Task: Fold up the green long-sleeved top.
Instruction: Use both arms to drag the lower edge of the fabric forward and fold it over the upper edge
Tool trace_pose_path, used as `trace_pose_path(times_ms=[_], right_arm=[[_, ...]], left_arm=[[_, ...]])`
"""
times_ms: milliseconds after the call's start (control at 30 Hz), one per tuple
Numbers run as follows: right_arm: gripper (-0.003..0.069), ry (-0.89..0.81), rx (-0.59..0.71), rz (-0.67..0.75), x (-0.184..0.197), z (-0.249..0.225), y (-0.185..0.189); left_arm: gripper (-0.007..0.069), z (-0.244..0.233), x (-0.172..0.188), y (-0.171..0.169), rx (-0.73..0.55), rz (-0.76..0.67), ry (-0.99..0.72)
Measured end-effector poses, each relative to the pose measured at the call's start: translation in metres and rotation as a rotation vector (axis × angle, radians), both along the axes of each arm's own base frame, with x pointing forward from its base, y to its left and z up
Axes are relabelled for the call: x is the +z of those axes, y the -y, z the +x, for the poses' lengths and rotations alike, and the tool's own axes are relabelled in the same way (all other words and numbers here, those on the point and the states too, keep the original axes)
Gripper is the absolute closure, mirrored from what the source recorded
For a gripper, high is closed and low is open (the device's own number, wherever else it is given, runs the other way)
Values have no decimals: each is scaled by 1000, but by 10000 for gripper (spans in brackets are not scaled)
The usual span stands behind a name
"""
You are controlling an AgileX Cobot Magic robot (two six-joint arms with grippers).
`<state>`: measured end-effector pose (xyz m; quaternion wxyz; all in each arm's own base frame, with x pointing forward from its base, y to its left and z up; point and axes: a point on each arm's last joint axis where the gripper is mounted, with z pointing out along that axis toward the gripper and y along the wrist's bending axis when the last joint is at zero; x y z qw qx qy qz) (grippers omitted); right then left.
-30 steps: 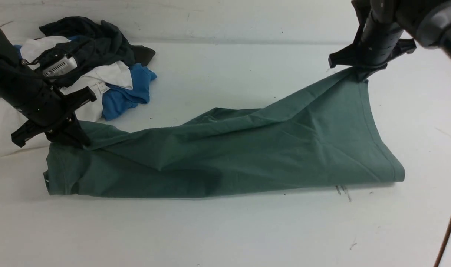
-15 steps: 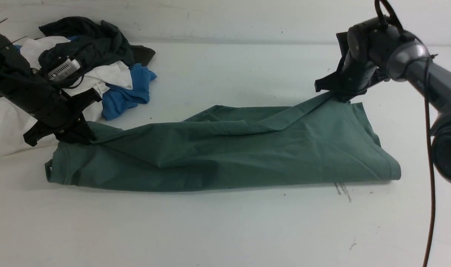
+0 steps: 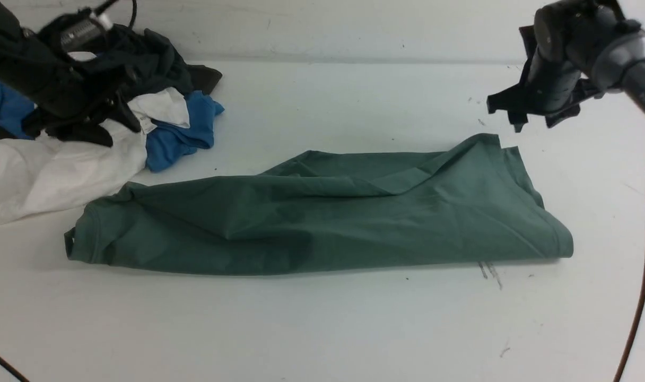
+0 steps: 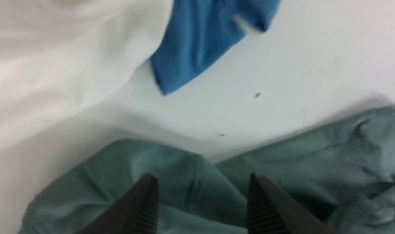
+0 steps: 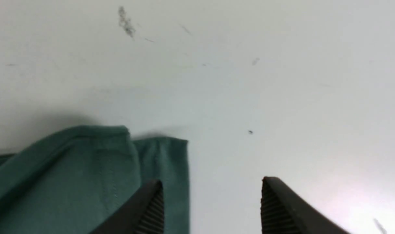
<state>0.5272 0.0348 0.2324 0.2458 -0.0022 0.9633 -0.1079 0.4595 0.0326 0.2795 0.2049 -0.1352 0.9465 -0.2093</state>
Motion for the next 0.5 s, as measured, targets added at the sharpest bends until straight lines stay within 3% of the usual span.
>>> trace_pose_path(times_ms=[100, 200, 233, 300, 500], right_arm=[[266, 25, 18, 5, 23, -5, 11], [266, 50, 23, 98, 43, -11, 23], [266, 52, 25, 96, 44, -11, 23], [266, 63, 14, 198, 53, -15, 33], [266, 61, 10, 270, 54, -16, 40]], left_arm=[[260, -1, 17, 27, -109, 8, 25], [261, -4, 15, 69, -264, 27, 8], [261, -4, 14, 69, -268, 28, 7], [261, -4, 0, 100, -382, 56, -8], [260, 2, -36, 143, -568, 135, -3]])
